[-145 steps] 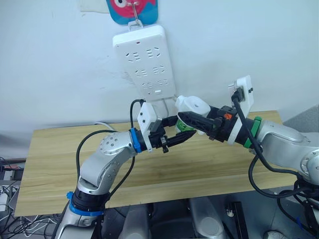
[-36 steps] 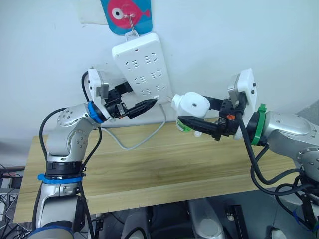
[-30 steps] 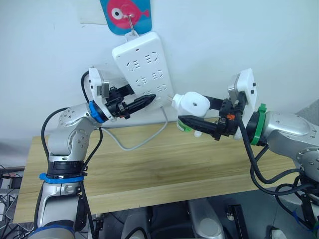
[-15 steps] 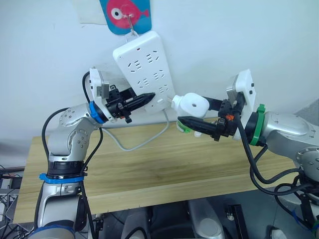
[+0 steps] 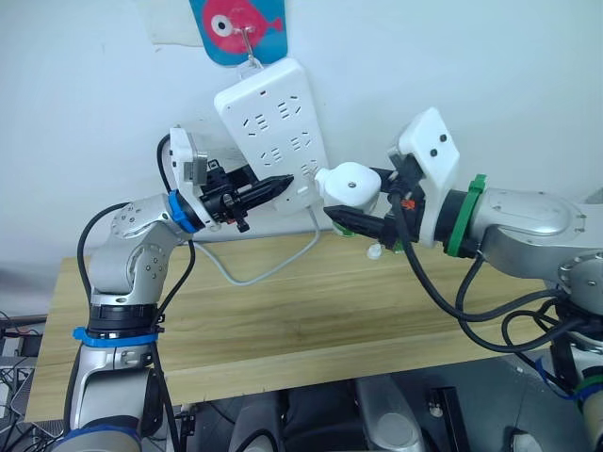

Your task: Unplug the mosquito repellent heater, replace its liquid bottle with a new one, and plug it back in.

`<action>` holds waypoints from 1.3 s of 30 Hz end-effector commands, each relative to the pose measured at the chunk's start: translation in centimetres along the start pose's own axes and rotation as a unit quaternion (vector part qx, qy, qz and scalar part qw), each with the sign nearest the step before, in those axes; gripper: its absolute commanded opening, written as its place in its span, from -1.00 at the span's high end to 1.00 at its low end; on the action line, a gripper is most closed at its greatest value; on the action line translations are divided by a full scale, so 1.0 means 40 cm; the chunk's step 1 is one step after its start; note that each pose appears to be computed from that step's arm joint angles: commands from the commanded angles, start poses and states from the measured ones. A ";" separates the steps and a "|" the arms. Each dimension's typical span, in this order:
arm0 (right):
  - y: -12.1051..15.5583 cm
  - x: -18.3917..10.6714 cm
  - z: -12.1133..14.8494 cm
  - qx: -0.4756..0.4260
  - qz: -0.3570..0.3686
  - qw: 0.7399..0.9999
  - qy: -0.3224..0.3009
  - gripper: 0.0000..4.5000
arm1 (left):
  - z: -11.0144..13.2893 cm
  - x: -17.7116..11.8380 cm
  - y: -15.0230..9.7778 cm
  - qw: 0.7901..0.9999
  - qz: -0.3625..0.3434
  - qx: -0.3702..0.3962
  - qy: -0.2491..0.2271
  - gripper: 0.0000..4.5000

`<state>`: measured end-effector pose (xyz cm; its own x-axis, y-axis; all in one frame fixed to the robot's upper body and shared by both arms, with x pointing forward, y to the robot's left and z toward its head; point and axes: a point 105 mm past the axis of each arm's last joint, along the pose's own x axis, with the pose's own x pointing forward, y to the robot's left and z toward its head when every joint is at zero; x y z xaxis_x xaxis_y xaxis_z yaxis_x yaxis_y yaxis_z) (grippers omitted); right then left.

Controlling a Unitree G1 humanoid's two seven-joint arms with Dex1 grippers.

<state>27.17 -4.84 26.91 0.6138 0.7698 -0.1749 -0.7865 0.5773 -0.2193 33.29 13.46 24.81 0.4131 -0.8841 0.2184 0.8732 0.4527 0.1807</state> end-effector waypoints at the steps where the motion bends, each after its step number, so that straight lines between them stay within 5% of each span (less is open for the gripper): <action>1: 0.001 -0.001 0.023 -0.007 -0.019 1.000 -0.013 -0.36 | 0.039 0.014 0.005 1.000 0.006 0.025 -0.008 0.42; 39: -0.005 0.031 0.055 0.022 -0.089 0.995 -0.041 -0.36 | 0.033 0.068 -0.011 1.000 -0.004 0.012 -0.017 0.42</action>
<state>28.30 -3.75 27.07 0.7349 0.6637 -0.1395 -0.6776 0.7101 -0.1913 33.95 12.34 24.87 0.4327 -0.8769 0.2094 0.8632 0.4700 0.1843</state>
